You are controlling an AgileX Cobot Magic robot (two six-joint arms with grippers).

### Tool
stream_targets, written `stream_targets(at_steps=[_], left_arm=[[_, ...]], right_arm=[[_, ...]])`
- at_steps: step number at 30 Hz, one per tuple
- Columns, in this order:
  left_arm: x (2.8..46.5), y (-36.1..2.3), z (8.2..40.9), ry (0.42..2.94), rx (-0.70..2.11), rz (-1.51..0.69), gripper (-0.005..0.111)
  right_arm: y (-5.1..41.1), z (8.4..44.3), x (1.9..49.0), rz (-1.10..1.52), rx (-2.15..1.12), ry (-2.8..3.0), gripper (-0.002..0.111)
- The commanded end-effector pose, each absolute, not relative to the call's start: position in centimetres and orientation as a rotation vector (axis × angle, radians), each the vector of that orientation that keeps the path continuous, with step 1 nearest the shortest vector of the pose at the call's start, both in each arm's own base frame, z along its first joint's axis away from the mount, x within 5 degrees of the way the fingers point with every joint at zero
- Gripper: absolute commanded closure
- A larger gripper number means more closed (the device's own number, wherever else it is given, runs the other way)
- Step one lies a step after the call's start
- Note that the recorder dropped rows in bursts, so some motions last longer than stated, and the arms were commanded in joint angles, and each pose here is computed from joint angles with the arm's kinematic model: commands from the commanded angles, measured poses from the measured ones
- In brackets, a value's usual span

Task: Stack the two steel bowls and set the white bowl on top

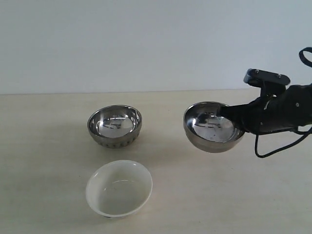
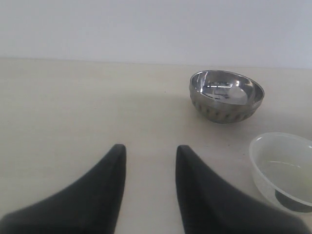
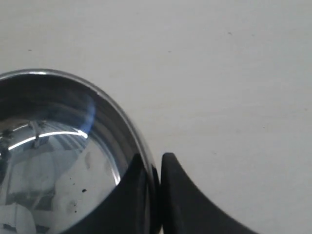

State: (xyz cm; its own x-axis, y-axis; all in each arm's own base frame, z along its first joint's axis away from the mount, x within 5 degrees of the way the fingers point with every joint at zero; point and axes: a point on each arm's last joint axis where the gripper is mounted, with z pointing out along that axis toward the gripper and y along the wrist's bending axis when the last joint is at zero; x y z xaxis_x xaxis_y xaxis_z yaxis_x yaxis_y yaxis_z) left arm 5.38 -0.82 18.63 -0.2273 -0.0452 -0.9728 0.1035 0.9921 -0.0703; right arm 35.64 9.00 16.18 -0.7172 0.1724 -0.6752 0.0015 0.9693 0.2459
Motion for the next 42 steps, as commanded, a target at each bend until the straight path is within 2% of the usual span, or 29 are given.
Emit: stream_targets(at_steps=[1, 9, 23, 34, 37, 42], left_arm=[[5.4, -0.8, 18.5, 1.796, 0.044, -0.133, 0.074], [5.4, -0.8, 18.5, 1.796, 0.044, -0.133, 0.074], [5.4, -0.8, 18.5, 1.796, 0.044, -0.133, 0.074], [5.4, -0.8, 18.5, 1.796, 0.044, -0.133, 0.074], [5.4, -0.8, 18.5, 1.796, 0.044, -0.133, 0.074], [5.4, -0.8, 18.5, 1.796, 0.044, -0.133, 0.074]], right_arm=[[11.2, 17.4, 35.4, 0.338, 0.056, 2.315, 0.108], [14.8, 16.1, 34.8, 0.393, -0.050, 2.307, 0.108], [14.9, 13.8, 34.8, 0.369, -0.052, 2.378, 0.108], [15.0, 13.5, 35.0, 0.371, -0.058, 2.361, 0.107], [15.0, 13.5, 35.0, 0.371, -0.058, 2.358, 0.097], [15.0, 13.6, 35.0, 0.373, -0.058, 2.355, 0.063]])
